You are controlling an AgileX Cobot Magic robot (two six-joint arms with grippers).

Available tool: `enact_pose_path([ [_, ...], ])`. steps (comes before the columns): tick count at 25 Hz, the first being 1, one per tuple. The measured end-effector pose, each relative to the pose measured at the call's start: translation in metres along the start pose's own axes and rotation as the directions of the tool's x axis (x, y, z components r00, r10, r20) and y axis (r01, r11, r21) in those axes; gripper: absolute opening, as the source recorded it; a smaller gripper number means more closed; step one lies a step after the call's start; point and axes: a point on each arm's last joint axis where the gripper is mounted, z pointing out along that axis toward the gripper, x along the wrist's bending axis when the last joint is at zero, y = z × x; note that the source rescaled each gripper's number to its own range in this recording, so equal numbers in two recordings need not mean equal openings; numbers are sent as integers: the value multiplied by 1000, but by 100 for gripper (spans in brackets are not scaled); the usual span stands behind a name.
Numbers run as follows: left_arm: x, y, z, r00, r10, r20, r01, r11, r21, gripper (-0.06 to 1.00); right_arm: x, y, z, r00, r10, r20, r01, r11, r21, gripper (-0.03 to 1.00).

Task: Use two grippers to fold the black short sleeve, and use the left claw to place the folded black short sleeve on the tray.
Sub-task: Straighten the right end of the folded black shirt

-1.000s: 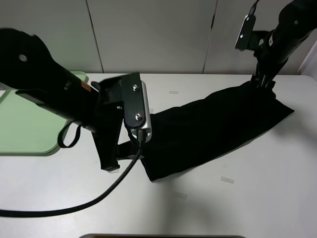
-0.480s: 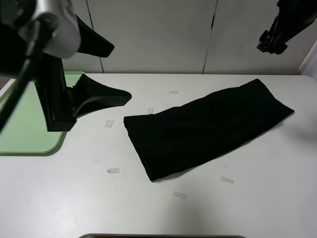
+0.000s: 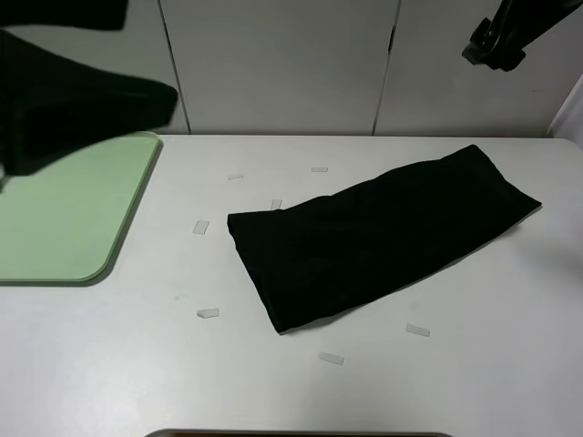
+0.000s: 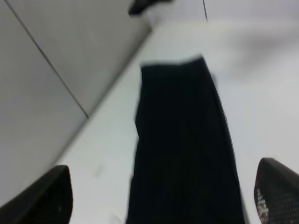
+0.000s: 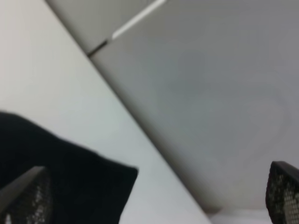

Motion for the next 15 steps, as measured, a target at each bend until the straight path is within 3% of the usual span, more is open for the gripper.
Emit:
enact_pose_path([
  [5,-8,13,-65,996,30,-83,-46,978,-204,79,-15,5,-50,996,46,82,-38,995,-95,100],
  [9,-19,13,-114,989,47,-138,-91,937,-338,94,-26,5,-97,981,126,147,-97,977,-190,100],
  [15,-39,-4,-158,996,18,-86,-50,920,-390,100,-33,0,-150,950,239,199,-171,937,-306,100],
])
